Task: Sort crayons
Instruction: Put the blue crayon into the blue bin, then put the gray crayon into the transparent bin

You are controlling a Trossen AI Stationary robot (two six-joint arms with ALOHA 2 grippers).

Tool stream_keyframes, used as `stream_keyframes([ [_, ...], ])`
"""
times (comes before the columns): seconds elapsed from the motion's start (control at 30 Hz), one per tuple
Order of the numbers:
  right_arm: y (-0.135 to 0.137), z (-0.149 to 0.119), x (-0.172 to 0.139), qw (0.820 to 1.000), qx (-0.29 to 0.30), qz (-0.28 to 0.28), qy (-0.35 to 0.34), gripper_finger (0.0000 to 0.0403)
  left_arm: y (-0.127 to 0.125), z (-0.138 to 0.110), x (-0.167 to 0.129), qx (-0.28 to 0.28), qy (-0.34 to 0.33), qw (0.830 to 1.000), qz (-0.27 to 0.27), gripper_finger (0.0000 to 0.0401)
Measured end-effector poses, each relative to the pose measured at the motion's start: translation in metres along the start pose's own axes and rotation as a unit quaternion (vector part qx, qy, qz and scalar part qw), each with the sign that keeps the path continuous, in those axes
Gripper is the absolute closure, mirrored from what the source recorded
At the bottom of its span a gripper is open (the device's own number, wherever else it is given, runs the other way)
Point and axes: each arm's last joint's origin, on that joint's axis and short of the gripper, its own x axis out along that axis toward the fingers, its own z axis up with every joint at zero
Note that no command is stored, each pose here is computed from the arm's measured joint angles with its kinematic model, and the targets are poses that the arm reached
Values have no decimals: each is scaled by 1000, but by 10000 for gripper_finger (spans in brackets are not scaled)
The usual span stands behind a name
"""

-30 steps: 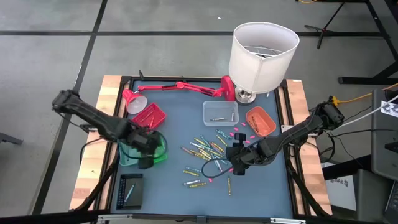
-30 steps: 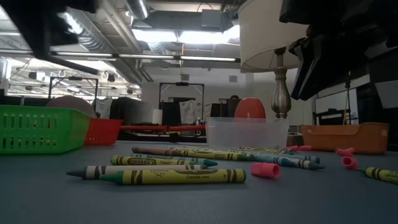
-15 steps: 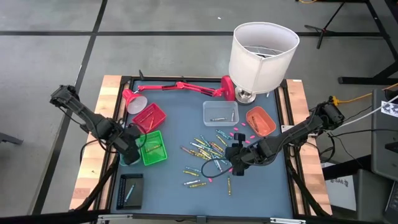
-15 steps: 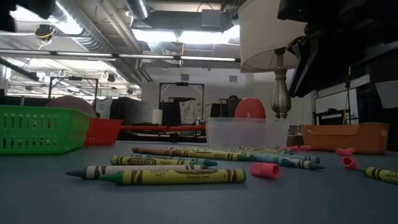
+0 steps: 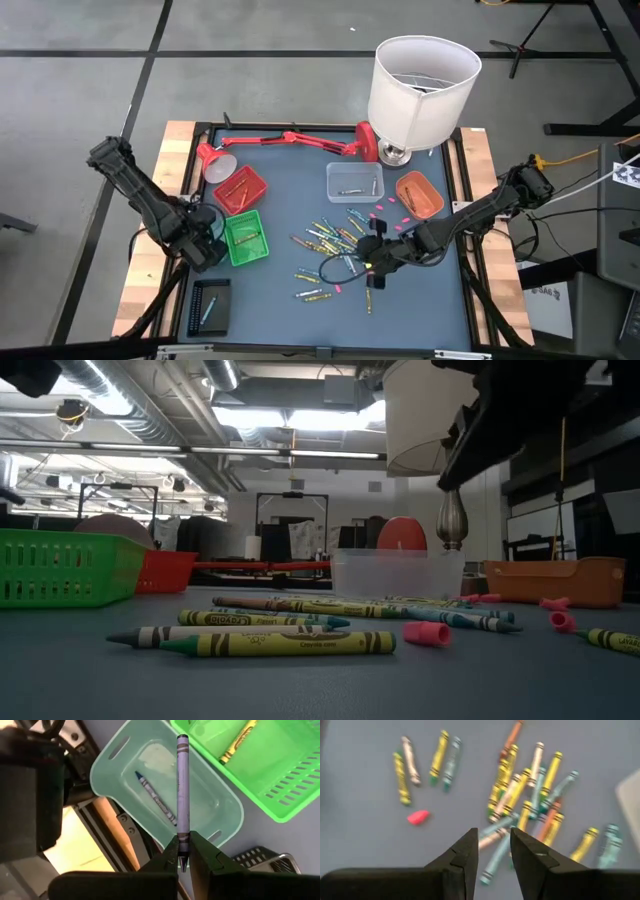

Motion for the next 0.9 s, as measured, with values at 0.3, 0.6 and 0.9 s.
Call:
stream_keyframes([
  [0.3,5,7,0,998,25,43,-24,292,-18,-13,17,2,-10,998,63,386],
  [0.6,6,9,-1,997,51,50,-36,292,-32,-18,33,5,-25,994,109,322],
  [0.9,6,9,-1,989,135,50,-34,292,-42,-14,36,28,-122,991,48,295],
])
